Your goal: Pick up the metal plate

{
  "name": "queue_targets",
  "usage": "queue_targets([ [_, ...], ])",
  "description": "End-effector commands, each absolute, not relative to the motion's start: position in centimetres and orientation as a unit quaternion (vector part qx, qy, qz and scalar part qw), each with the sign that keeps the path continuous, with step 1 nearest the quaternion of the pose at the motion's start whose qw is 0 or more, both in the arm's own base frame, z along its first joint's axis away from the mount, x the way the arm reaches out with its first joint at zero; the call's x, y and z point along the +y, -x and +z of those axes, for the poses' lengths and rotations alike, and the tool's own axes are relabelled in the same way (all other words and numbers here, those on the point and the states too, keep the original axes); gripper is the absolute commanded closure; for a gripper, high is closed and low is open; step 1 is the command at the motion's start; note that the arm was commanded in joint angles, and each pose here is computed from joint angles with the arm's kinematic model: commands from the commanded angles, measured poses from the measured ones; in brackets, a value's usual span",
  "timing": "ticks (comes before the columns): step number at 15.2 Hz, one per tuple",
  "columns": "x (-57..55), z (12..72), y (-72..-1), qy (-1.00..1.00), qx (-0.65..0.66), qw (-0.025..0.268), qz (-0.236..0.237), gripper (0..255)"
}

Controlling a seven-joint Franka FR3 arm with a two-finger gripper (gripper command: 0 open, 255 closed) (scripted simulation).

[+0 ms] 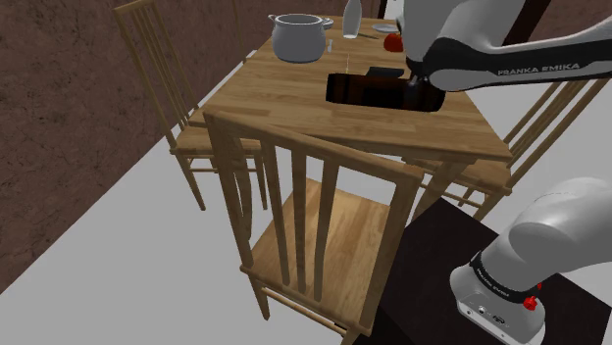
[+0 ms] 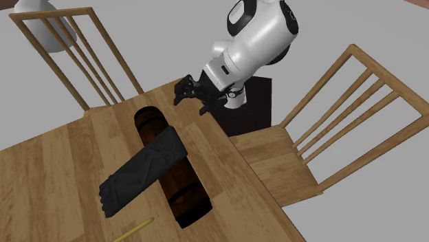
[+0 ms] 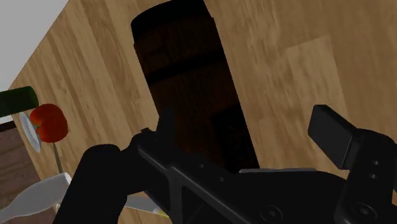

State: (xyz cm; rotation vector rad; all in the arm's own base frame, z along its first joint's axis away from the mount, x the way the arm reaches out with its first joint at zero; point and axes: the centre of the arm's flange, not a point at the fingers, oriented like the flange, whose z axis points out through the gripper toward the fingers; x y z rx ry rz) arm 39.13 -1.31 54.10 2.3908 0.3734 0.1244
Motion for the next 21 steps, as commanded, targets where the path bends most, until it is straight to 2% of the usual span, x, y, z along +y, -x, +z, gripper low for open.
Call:
queue_targets([
  [1,-1.7,53.5,-40.6,-0.899,0.170,0.399,0.057,0],
  [7,-2.9,52.4,-45.2,-0.813,0.236,0.526,0.079,0],
  [17,-3.0,48.4,-45.3,-0.811,0.237,0.528,0.079,0],
  [18,-2.9,48.3,-45.2,-0.812,0.237,0.528,0.079,255],
  [21,-2.9,48.3,-45.2,-0.812,0.237,0.528,0.079,255],
])
